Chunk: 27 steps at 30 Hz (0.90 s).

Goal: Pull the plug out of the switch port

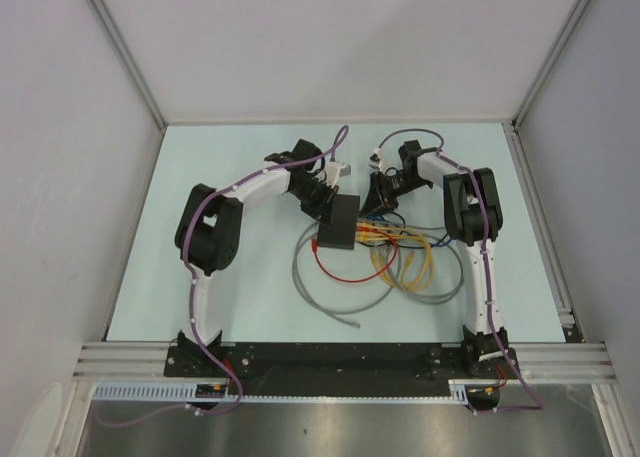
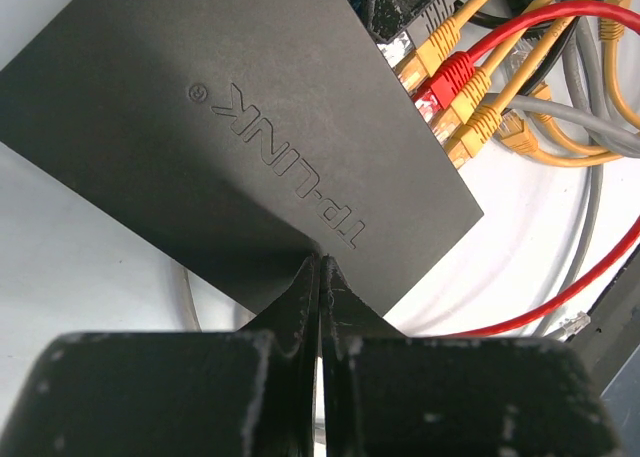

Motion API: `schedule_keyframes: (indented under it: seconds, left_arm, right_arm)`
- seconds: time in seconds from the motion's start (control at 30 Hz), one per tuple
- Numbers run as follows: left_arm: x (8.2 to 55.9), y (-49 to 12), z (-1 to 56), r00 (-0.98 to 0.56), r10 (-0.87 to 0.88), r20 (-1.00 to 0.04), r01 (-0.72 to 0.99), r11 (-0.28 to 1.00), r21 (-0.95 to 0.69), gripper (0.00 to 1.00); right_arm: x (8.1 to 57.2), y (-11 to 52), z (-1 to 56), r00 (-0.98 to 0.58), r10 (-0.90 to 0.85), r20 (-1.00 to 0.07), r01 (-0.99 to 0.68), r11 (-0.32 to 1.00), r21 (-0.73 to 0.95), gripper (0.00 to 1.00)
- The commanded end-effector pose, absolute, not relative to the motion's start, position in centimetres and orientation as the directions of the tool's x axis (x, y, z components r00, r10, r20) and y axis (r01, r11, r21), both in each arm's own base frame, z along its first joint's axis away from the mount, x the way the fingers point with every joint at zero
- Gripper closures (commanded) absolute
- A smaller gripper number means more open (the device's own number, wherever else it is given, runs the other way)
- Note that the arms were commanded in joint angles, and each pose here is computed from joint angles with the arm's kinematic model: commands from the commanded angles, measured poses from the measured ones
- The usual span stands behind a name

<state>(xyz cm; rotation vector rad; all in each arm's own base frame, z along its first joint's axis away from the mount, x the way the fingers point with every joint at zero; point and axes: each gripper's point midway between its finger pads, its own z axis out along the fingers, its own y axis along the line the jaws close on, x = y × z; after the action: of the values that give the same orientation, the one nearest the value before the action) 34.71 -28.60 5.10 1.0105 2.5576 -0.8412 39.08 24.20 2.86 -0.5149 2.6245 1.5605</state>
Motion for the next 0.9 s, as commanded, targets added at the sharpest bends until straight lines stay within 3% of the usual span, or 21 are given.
schedule_keyframes:
  seconds: [0.0,0.87]
  left_arm:
    - [34.2,-27.2,2.7,-0.726,0.575,-0.377,0.687,0.628,-0.366,1.0]
    - [33.1,-27.8,2.7,-0.715,0.591,-0.375,0.699,0.613,-0.367,1.0]
  right_arm:
    - [40.3,23.0,-0.3,-0.928,-0.29,-0.233,-0.365,0.584,0.725,0.69]
    - [40.9,21.5,-0.8,-0.912,-0.311,-0.268,-0.408,0.617,0.673,0.81]
